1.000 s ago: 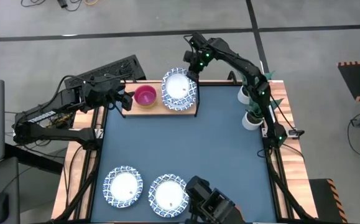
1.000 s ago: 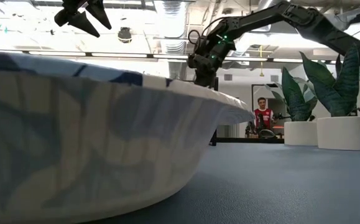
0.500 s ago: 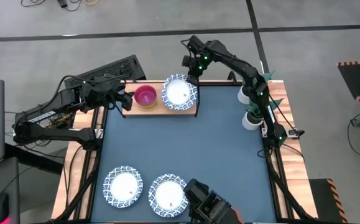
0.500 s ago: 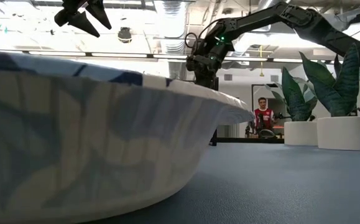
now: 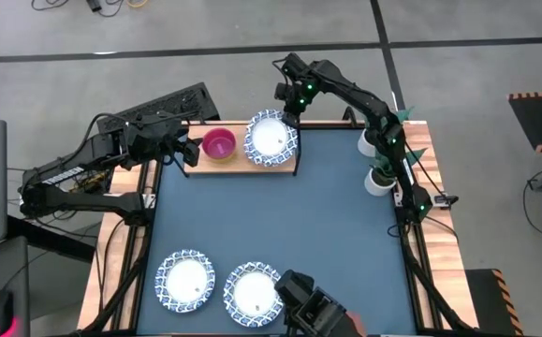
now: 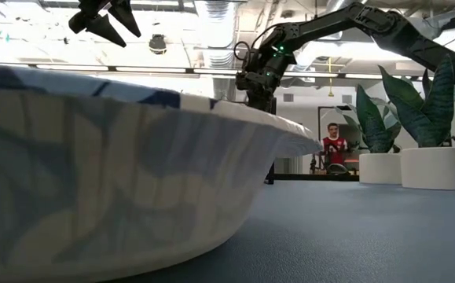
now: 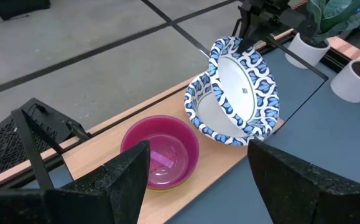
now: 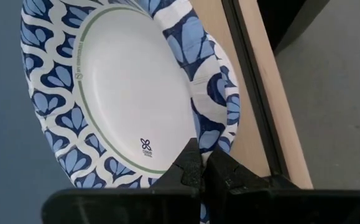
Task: Place and stack bowls onto a shelf
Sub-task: Stack the white bowl on top of the other white bowl on the shelf
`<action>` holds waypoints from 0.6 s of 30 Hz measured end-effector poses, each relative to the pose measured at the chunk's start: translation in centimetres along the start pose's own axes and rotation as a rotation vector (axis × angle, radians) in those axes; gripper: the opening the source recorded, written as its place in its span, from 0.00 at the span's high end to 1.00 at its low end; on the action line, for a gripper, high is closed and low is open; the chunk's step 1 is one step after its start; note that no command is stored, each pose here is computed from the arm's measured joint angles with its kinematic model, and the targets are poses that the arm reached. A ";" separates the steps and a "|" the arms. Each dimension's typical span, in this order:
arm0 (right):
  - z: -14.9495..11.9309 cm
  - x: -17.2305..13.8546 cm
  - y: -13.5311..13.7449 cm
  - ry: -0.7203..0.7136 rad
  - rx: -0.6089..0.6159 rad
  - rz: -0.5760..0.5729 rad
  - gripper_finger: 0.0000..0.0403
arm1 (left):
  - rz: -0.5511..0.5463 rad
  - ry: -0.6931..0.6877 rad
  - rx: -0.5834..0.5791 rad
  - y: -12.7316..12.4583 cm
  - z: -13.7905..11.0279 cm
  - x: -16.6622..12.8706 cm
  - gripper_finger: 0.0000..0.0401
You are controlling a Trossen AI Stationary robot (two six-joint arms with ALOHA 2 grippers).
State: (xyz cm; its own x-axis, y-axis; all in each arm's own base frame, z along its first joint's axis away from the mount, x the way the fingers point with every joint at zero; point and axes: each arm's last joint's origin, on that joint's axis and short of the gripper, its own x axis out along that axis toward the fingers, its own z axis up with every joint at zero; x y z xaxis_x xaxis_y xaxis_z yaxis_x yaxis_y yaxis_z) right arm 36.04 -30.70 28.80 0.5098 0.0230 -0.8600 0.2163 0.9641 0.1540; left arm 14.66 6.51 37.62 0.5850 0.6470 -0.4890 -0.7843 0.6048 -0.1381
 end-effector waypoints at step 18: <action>0.4 0.9 0.4 0.009 -0.032 -0.044 0.95 | 0.000 0.000 -0.007 0.0 0.0 0.0 0.36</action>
State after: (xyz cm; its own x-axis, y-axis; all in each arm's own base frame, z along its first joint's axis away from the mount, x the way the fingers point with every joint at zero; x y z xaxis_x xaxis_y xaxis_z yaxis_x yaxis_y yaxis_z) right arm 36.88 -30.38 28.29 0.4930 -0.0170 -0.8699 0.2111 0.9723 0.1006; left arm 14.67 6.51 37.61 0.5850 0.6470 -0.4890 -0.7857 0.6016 -0.1440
